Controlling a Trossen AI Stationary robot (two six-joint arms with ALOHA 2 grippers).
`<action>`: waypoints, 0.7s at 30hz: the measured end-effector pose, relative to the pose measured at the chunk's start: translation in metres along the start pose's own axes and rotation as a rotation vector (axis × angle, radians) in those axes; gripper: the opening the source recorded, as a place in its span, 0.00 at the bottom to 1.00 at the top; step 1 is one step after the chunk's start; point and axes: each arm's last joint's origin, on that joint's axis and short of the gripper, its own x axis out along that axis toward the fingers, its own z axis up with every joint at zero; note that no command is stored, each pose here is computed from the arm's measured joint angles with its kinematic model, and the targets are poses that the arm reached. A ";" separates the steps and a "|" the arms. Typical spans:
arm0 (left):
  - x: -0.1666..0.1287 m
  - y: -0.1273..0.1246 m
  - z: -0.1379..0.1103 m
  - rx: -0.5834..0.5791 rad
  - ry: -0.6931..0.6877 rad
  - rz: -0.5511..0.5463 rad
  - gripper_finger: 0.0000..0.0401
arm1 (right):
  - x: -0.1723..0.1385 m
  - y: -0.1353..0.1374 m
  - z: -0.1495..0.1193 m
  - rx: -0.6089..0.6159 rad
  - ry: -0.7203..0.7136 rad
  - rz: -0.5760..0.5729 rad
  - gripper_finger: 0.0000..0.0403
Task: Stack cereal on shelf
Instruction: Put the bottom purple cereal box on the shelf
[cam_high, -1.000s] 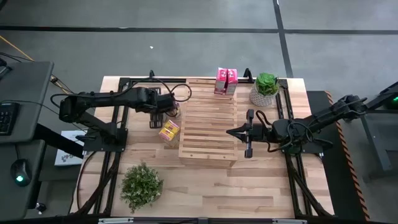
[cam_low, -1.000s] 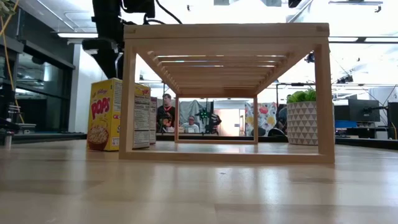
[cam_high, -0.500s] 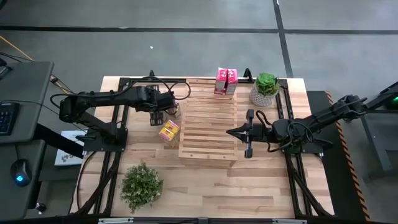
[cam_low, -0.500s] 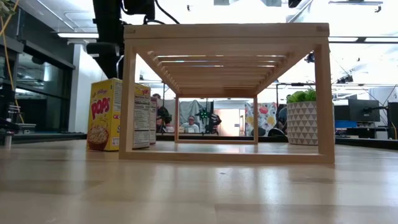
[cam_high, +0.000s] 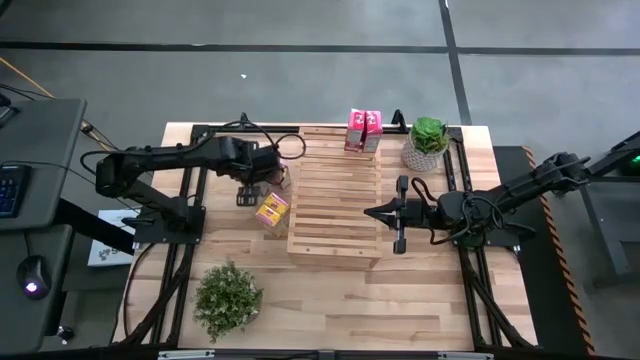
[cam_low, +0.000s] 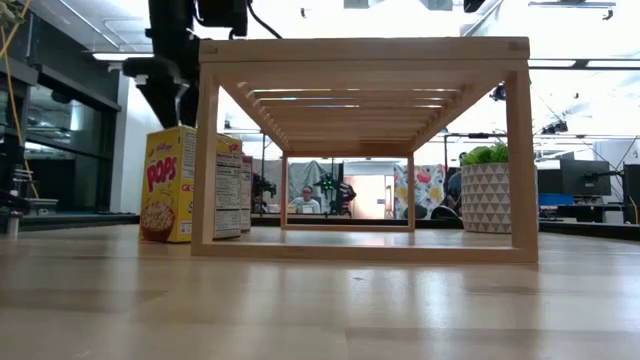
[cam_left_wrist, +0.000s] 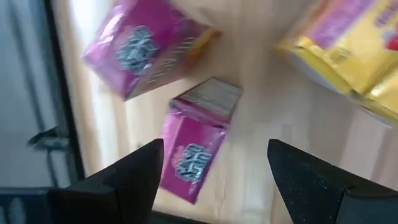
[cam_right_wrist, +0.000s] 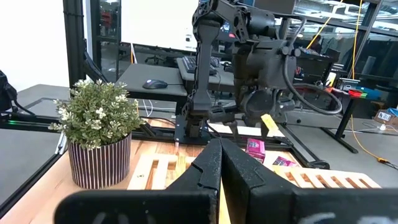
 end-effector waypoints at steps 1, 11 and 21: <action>0.001 0.001 0.000 0.019 -0.004 -0.018 0.69 | 0.000 0.000 0.000 -0.001 0.002 0.000 0.00; 0.008 0.019 -0.007 0.037 -0.002 -0.051 0.69 | 0.000 0.000 -0.002 -0.009 0.020 0.003 0.00; 0.019 0.033 -0.014 0.031 -0.008 -0.053 0.69 | 0.000 0.000 -0.002 -0.009 0.020 0.003 0.00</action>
